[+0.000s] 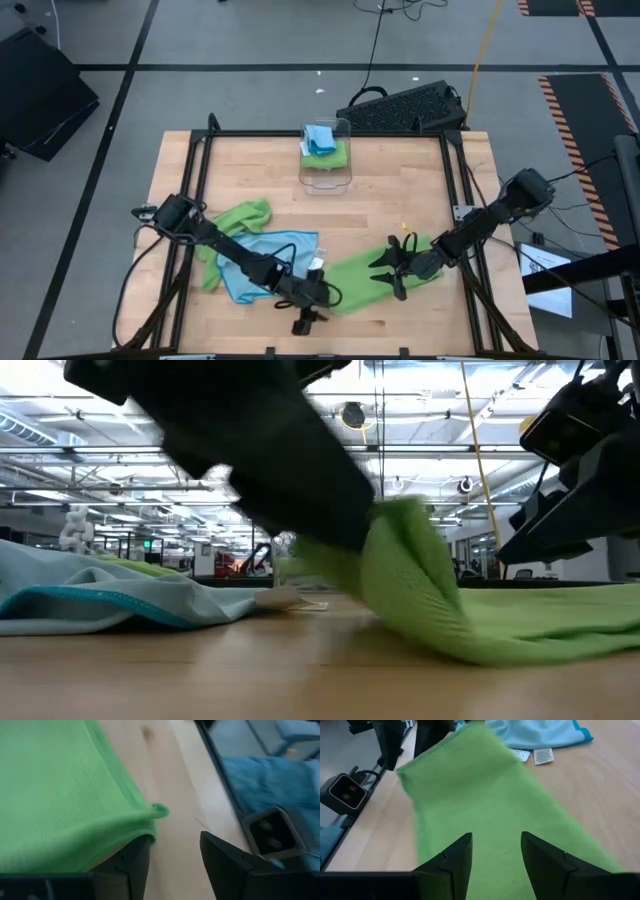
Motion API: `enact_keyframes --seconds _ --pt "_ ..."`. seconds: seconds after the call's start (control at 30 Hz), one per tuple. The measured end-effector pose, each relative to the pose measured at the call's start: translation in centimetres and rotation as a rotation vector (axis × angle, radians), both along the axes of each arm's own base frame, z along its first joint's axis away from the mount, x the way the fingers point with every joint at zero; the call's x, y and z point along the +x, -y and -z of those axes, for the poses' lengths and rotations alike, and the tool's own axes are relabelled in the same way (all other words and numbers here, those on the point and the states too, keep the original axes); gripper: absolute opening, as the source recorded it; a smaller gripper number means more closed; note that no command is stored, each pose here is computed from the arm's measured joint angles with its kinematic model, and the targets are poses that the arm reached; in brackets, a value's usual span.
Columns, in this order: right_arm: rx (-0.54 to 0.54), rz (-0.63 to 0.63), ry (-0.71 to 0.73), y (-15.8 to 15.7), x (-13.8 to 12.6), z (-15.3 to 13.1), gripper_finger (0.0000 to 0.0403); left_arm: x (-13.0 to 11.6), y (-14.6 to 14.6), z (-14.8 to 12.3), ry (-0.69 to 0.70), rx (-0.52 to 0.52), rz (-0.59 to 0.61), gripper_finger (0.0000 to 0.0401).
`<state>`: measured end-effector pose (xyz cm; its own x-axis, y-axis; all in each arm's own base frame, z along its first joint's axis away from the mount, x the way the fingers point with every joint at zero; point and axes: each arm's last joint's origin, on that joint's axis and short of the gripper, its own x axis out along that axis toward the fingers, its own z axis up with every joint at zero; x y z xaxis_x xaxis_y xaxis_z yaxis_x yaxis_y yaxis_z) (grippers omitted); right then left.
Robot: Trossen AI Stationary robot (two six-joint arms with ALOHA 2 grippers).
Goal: Fold microfiber towels
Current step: Fold the right green towel
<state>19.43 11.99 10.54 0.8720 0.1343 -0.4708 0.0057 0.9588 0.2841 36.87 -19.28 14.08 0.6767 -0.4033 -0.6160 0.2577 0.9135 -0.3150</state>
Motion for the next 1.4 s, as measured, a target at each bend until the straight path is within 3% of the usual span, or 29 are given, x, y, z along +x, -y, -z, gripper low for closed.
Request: enact_keyframes --seconds 0.1,0.23,0.47,0.7,0.83,0.93,1.2,1.3,1.4 --pt "-0.016 -0.009 0.004 0.0 0.0 0.1 0.016 -0.4 0.6 0.1 -0.074 -0.086 0.011 0.0175" --pt "-0.024 -0.028 0.03 -0.2 0.1 -0.1 0.016 -1.3 0.9 0.8 -0.185 -0.081 -0.009 0.0175" --pt "0.005 -0.081 0.035 -0.5 0.1 -0.3 0.016 -2.2 -1.2 1.9 -0.267 0.196 -0.314 0.0174" --pt "0.006 -0.063 0.041 -0.6 -0.1 -0.3 0.016 -0.5 -3.8 1.9 -0.156 0.324 -0.307 0.0175" --pt "-0.006 -0.046 0.049 -0.8 -0.2 -0.3 0.016 -0.5 -6.4 2.2 -0.23 0.44 -0.419 0.0175" --pt "0.004 -0.044 0.045 -0.8 -0.2 -0.3 0.016 -0.9 -7.8 2.4 -0.331 0.463 -0.455 0.0175" --pt "-0.007 0.022 0.016 -0.6 -0.3 0.3 0.016 -2.9 -6.9 -0.2 -0.412 0.384 -0.309 0.0175" --pt "-0.017 0.014 0.031 -0.8 0.1 0.8 0.016 -3.7 -5.7 -2.8 -0.331 0.368 -0.312 0.0175" --pt "-0.048 0.007 0.021 -1.2 0.6 1.7 0.016 -4.2 -4.6 -4.4 -0.201 0.424 -0.376 0.0175"
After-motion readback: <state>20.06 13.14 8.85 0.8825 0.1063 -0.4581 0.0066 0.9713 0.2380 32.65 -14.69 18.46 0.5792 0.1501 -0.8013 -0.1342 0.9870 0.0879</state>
